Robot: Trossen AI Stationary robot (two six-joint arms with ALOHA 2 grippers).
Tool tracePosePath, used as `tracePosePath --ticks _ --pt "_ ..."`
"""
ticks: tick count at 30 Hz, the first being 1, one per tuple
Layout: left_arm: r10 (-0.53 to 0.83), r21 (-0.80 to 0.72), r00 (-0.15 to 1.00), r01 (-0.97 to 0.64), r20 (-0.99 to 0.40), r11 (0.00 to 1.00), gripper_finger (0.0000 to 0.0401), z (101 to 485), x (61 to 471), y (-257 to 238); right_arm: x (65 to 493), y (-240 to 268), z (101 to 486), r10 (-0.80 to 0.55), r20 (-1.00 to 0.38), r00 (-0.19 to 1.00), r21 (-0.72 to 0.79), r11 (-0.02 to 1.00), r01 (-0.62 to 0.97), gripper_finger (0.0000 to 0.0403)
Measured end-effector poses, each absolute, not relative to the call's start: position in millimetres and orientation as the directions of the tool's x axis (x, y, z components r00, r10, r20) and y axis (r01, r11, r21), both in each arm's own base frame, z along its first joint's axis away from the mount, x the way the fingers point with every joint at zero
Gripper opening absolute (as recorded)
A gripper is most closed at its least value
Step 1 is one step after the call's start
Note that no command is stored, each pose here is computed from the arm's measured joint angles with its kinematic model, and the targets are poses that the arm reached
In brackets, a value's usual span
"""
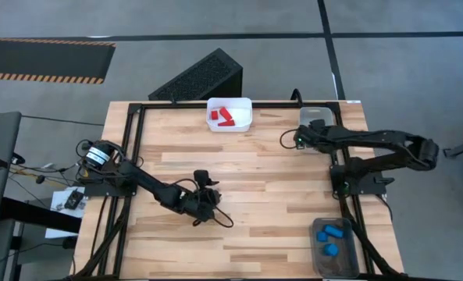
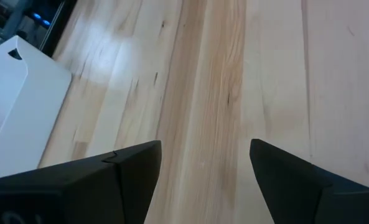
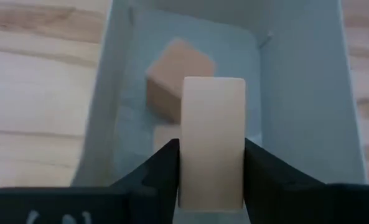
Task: Sort & place blocks by color
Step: Put the brown block into the gray bin, then return to Home Position
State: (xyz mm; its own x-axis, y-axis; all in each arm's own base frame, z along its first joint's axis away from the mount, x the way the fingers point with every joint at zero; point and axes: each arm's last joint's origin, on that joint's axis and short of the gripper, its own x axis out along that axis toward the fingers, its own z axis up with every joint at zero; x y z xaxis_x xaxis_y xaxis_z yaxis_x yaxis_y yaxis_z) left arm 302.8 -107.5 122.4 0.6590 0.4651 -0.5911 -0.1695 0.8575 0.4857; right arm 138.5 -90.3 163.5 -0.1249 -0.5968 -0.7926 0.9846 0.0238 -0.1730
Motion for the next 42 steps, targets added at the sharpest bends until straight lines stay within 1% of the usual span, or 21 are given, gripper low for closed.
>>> tracePosePath --ticks 4,8,10,11,13,16,23,29,30,32,36,40,42 --pt "0.484 0.493 0.658 -0.193 -0.576 0.848 0.0238 123 303 -107 140 -98 156 -0.578 -0.795 -0.183 -0.227 0.004 0.974 0.018" --pt "0.574 0.522 0.646 -0.303 -0.503 0.798 0.0238 127 302 -104 142 -100 151 -0.583 -0.787 -0.203 -0.261 0.017 0.965 0.0212" --pt "0.589 0.524 0.647 -0.324 -0.485 0.788 0.0238 131 300 -103 138 -96 149 -0.577 -0.784 -0.228 -0.305 0.038 0.952 0.0228" --pt "0.595 0.526 0.647 -0.332 -0.477 0.783 0.0238 133 299 -102 138 -94 150 -0.582 -0.782 -0.223 -0.303 0.042 0.952 0.0236" --pt "0.588 0.508 0.659 -0.344 -0.469 0.79 0.0238 139 296 -103 142 -94 156 -0.615 -0.765 -0.189 -0.271 0.042 0.962 0.0247" --pt "0.583 0.483 0.668 -0.362 -0.463 0.797 0.0238 149 292 -102 142 -87 160 -0.631 -0.761 -0.153 -0.255 0.074 0.964 0.0254" --pt "0.56 0.434 0.706 -0.381 -0.434 0.817 0.0238 167 277 -103 141 -76 173 -0.675 -0.735 -0.057 -0.183 0.116 0.976 0.0255" --pt "0.591 0.436 0.705 -0.423 -0.392 0.794 0.0238 169 257 -101 140 -64 186 -0.728 -0.685 0.036 -0.119 0.16 0.98 0.0256" --pt "0.597 0.436 0.705 -0.432 -0.383 0.79 0.0238 170 254 -101 141 -62 188 -0.736 -0.675 0.059 -0.111 0.18 0.977 0.0256" --pt "0.602 0.423 0.713 -0.45 -0.36 0.786 0.0238 172 248 -101 144 -54 194 -0.747 -0.65 0.14 -0.092 0.259 0.961 0.0256" --pt "0.607 0.389 0.733 -0.486 -0.307 0.783 0.0238 185 233 -101 162 -30 206 -0.716 -0.576 0.395 -0.003 0.486 0.874 0.0256" --pt "0.571 0.289 0.784 -0.504 -0.241 0.814 0.0238 192 215 -100 185 5 225 -0.603 -0.418 0.68 0.119 0.705 0.699 0.0256" --pt "0.518 0.205 0.833 -0.482 -0.195 0.852 0.0238 191 207 -97 200 26 234 -0.52 -0.312 0.795 0.153 0.798 0.583 0.0255"
